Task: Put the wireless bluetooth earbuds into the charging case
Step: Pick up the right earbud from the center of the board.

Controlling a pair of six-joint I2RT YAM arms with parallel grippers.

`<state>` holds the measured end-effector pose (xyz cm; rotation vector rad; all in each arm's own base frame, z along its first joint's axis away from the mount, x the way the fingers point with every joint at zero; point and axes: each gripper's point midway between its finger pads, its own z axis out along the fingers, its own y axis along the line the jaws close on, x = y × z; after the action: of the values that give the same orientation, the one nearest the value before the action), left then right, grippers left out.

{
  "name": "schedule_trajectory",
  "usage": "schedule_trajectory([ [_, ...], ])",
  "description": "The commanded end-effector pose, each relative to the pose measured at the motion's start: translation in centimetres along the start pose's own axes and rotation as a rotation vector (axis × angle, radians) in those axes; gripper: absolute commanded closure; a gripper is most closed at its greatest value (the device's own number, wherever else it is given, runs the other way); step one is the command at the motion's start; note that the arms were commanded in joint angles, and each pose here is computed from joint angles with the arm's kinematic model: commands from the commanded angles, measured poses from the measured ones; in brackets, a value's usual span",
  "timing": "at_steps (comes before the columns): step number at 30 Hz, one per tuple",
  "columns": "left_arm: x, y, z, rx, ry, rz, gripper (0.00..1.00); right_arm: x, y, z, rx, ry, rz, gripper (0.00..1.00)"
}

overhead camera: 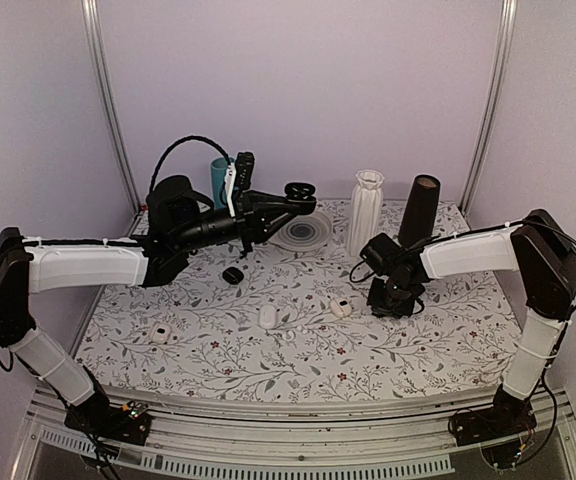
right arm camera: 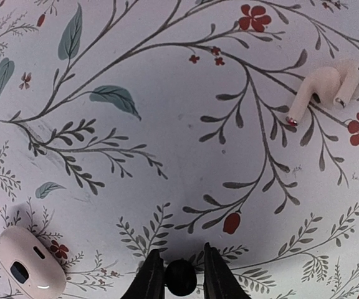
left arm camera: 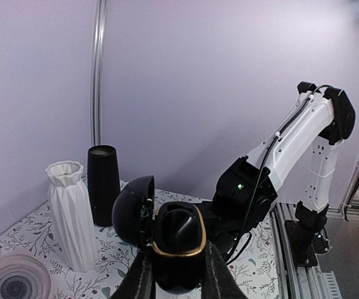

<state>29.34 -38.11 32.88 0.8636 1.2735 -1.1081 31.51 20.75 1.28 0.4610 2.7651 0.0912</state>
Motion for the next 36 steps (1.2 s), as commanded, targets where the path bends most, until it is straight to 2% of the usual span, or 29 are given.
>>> schedule_trajectory([
  [1, -1.0, 0.3, -0.2, -0.003, -0.022, 0.015, 1.0, 2.8, -2.3, 1.2, 0.099, 0.093, 0.007, 0.77],
  [23, -1.0, 0.1, -0.4, -0.001, -0.027, 0.008, 1.0, 4.2, -2.5, 1.6, 0.139, 0.158, 0.051, 0.77],
  [29, -0.9, 0.1, -0.4, 0.0, -0.025, 0.008, 1.0, 3.9, -2.2, 1.7, 0.132, 0.145, 0.041, 0.8],
  [30, -0.9, 0.2, -0.4, -0.001, -0.026, 0.007, 1.0, 3.8, -2.2, 1.7, 0.131, 0.141, 0.038, 0.84],
  [36, -0.8, 0.3, -0.3, -0.008, -0.026, 0.004, 1.0, 3.2, -1.5, 1.4, 0.101, 0.118, 0.021, 0.89],
])
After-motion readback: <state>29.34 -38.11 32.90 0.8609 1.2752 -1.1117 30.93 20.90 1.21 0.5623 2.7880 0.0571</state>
